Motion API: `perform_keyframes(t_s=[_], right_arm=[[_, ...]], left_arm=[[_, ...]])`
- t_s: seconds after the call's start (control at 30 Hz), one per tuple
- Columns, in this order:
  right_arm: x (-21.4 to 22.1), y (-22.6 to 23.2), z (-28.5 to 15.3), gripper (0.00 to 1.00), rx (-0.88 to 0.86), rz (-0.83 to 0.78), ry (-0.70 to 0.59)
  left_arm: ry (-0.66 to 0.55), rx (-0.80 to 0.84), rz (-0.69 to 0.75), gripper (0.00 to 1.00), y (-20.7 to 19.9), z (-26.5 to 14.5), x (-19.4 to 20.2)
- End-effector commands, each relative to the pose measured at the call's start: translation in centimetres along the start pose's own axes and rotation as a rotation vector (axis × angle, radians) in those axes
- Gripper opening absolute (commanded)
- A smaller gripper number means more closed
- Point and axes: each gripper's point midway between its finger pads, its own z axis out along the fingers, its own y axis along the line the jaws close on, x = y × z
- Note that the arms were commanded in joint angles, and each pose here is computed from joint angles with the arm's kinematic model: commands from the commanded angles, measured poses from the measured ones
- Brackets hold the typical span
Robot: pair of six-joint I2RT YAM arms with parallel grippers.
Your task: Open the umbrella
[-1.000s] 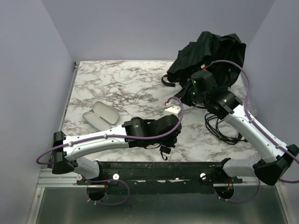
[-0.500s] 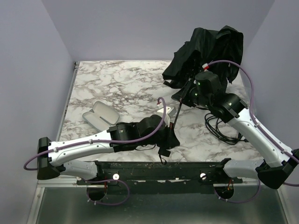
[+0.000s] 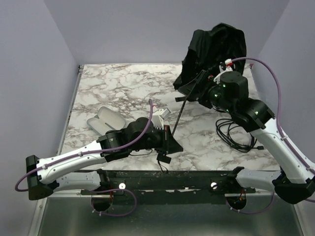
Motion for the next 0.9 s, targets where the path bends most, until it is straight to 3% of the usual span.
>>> perform_keyframes(t_s=[0.0,0.37,0.73,0.87], right_arm=[[-0.8,1.0,-2.5,0.91,-0.059,0.032,-0.032],[-3.8,0.0,-4.4,0.59,-0.183,0.236,-0.318],[-7.2,1.8,-0.9,0.55,-0.117,0.224,-0.402],[-8.0,1.4,0.0,0.48,-0.075,0.226,-0.433]], left_arm=[[-0.188,0.183,-0.035,0.0,-4.0,-1.4,-5.1],[-0.224,0.266,-0.049,0.0,-5.9,-0.5,-6.5],[-0.206,0.298,-0.049,0.0,-6.0,-0.4,-5.6],[-0.209,0.301,-0.045,0.0,-6.1,-0.6,-5.4]])
